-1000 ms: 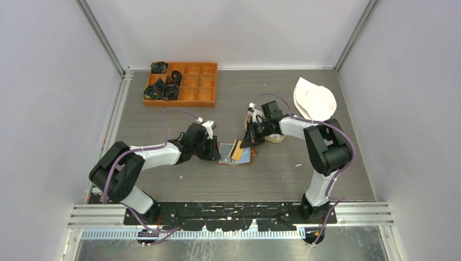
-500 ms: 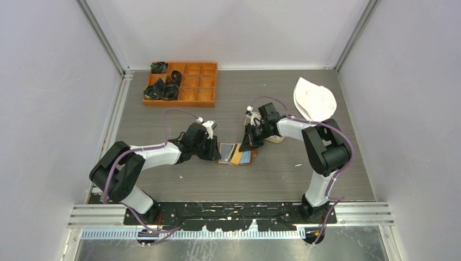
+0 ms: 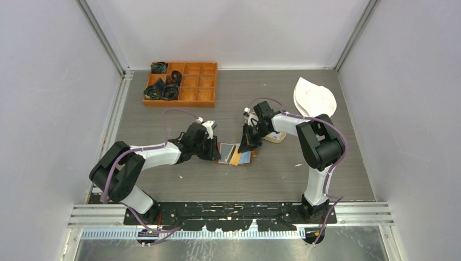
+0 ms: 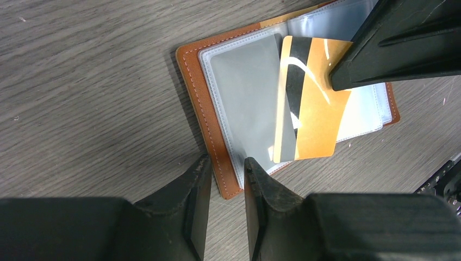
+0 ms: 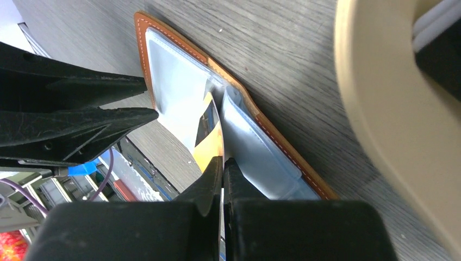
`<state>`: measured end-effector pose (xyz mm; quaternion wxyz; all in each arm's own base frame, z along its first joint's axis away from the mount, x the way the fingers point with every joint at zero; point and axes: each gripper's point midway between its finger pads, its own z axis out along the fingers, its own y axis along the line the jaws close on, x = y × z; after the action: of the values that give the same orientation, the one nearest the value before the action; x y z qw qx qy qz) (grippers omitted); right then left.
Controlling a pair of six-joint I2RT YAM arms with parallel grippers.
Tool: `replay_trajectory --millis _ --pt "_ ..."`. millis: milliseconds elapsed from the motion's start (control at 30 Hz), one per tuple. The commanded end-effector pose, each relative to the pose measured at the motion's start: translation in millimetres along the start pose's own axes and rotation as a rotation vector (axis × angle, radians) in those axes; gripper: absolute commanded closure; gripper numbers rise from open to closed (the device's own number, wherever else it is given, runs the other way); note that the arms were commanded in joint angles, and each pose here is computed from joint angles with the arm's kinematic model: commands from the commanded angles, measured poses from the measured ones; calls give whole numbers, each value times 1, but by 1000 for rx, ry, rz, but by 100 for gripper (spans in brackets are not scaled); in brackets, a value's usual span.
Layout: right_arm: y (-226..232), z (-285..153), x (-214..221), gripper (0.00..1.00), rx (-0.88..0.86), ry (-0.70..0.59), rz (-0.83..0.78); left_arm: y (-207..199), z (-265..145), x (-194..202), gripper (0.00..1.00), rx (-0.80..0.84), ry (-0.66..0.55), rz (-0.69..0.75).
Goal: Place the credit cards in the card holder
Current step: Insert the credit card into the card holder.
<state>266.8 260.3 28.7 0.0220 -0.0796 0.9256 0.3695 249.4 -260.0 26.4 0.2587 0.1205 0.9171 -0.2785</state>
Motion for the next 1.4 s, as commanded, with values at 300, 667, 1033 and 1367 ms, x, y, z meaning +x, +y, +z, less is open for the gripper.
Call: replay_trajectory --millis 300,667,1033,1367 --pt "-19 12 -4 97 138 30 59 -11 4 -8 70 48 -5 -2" --pt "-16 23 -1 96 157 85 48 -14 6 -9 70 63 1 0" --pt "-7 15 -8 79 144 120 -54 -11 -5 -23 63 18 -51 19" --pt "3 9 -12 67 124 108 -85 -38 -55 -51 63 74 -213 28"
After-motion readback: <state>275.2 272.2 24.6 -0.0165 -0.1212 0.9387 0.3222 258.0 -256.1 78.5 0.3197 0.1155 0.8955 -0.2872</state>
